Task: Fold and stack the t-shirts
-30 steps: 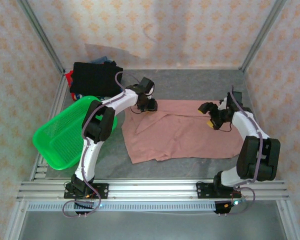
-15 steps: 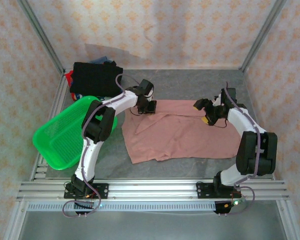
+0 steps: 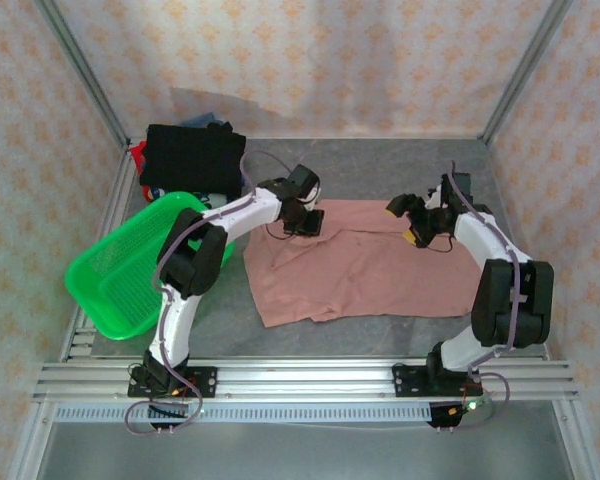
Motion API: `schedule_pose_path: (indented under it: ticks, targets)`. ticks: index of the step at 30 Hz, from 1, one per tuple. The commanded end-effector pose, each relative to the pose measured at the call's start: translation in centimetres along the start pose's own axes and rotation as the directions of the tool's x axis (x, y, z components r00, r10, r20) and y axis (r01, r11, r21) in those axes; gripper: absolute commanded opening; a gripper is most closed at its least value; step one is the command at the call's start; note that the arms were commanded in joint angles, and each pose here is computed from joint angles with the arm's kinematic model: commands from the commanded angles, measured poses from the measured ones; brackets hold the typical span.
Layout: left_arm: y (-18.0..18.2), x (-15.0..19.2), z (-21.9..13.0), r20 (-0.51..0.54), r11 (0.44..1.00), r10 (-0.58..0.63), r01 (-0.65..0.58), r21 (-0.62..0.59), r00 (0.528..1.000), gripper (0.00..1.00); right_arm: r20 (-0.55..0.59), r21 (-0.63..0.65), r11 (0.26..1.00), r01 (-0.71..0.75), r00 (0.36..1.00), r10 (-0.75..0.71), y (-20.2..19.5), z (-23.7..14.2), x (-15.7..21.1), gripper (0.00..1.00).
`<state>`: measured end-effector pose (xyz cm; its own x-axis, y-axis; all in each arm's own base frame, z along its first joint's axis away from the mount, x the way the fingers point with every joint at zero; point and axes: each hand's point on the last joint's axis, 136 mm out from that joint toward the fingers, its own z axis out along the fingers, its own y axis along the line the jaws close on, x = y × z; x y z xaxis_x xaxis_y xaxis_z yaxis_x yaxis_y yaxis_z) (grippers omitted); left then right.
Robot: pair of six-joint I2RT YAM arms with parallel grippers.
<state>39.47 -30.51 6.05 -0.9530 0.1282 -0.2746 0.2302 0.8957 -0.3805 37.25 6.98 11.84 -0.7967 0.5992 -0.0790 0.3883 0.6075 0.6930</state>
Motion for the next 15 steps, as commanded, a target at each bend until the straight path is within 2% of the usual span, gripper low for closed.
schedule_pose_path:
  ticks: [1,15]
  targets:
    - [0.0,0.9,-1.1,0.016,0.999,0.023,-0.023,-0.028,1.0,0.0,0.023,-0.004,1.0,0.015,1.0,-0.015,0.8,0.1,-1.0,0.83]
    - [-2.8,5.8,-0.3,-0.037,0.993,0.111,-0.113,-0.034,0.993,0.0,-0.003,0.024,1.0,-0.006,1.0,0.006,-0.3,1.2,-1.0,0.82]
